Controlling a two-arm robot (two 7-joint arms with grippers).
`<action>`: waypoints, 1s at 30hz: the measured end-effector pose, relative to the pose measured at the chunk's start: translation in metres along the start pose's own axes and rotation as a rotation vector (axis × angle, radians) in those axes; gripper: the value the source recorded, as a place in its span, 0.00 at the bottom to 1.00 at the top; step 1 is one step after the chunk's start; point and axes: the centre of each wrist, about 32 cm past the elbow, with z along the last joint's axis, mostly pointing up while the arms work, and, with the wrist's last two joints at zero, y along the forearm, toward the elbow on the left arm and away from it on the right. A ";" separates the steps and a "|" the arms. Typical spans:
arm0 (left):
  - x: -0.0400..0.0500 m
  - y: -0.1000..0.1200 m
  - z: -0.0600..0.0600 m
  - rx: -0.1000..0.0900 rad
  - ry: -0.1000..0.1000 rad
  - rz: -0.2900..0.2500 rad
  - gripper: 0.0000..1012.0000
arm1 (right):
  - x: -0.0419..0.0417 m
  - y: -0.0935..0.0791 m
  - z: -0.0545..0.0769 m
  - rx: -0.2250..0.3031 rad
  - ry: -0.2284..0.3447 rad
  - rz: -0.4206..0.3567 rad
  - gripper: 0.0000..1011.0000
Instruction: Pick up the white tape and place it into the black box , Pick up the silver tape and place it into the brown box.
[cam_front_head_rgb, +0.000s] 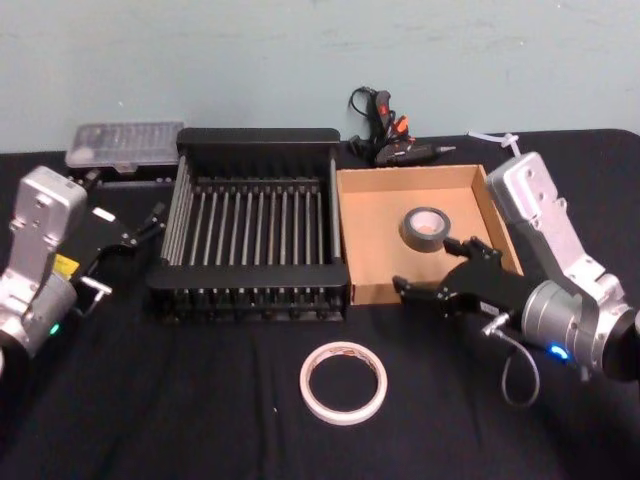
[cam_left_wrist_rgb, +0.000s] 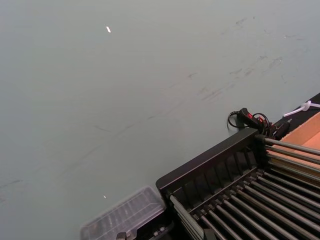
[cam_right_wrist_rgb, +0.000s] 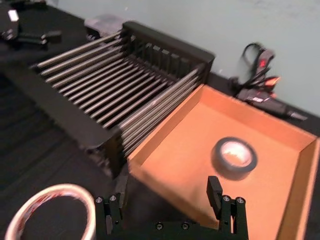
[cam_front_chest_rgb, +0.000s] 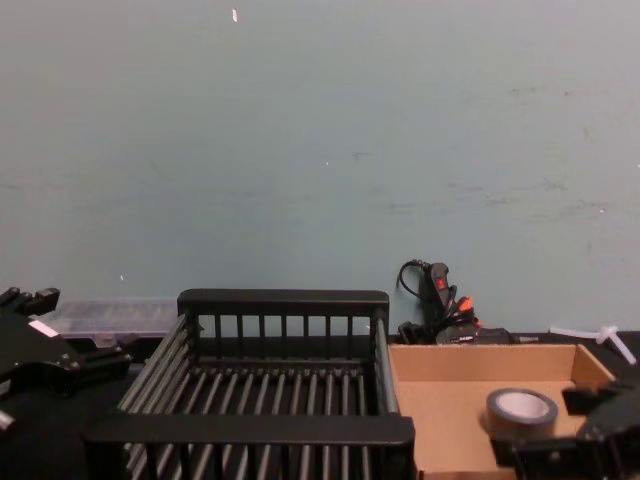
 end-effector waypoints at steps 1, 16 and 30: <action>0.0000 0.000 0.000 0.000 0.000 0.000 0.99 | -0.0023 -0.001 -0.001 -0.013 0.003 0.012 0.99; 0.0000 0.000 0.000 0.000 0.000 0.000 0.99 | -0.0225 -0.003 -0.009 -0.099 0.025 0.087 0.99; 0.0000 0.000 0.000 0.000 0.000 0.000 0.99 | -0.0364 0.005 -0.008 -0.141 -0.001 0.131 0.99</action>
